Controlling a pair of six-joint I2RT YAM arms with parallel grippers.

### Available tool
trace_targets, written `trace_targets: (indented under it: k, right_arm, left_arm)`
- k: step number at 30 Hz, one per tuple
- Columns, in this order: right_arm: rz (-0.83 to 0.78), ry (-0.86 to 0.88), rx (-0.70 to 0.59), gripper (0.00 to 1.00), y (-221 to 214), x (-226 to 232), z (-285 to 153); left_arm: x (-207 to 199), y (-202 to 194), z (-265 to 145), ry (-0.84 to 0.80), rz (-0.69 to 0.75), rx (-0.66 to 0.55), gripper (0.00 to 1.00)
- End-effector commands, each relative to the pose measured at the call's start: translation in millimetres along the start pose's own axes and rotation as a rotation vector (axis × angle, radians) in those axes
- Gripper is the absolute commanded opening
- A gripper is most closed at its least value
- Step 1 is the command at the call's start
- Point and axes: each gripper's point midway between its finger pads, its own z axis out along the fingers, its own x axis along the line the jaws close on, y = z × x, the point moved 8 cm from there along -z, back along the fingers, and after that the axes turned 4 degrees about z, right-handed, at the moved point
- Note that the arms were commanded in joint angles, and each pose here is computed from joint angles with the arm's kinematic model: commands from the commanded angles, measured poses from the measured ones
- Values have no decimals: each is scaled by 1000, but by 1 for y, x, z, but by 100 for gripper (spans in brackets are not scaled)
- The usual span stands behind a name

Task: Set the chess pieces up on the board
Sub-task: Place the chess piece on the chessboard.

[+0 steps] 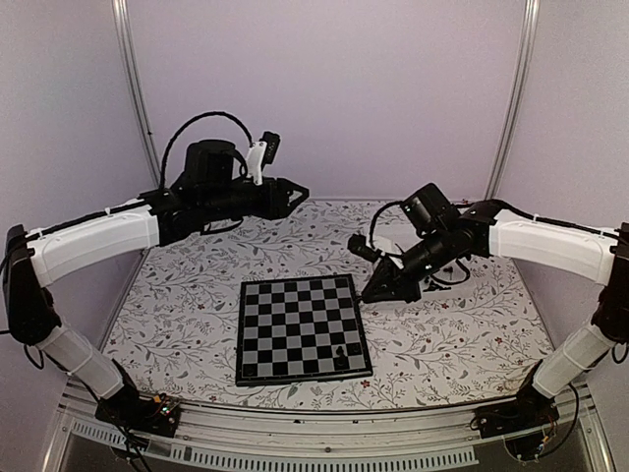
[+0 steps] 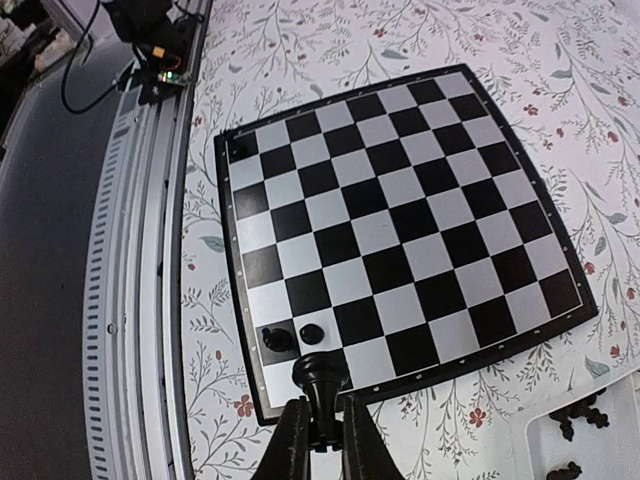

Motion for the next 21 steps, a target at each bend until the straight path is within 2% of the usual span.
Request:
trace_targets:
  k: [1,5,10,21]
  right_arm:
    - [-94,-52,223,0,-25,7,27]
    - [-162,-53,349,0,-35,21,49]
    - [-228,-64,452,0,-40,34,69]
    - [-292,-58,568,1,-46,44,100]
  left_arm:
    - [41,-29,-15,173,104,170,50]
    - [67,-35,-25,240,112,144,51]
    - [104,-43,-37,207,-35,122,51]
    - [110,-37,-48,195,-51,98,50]
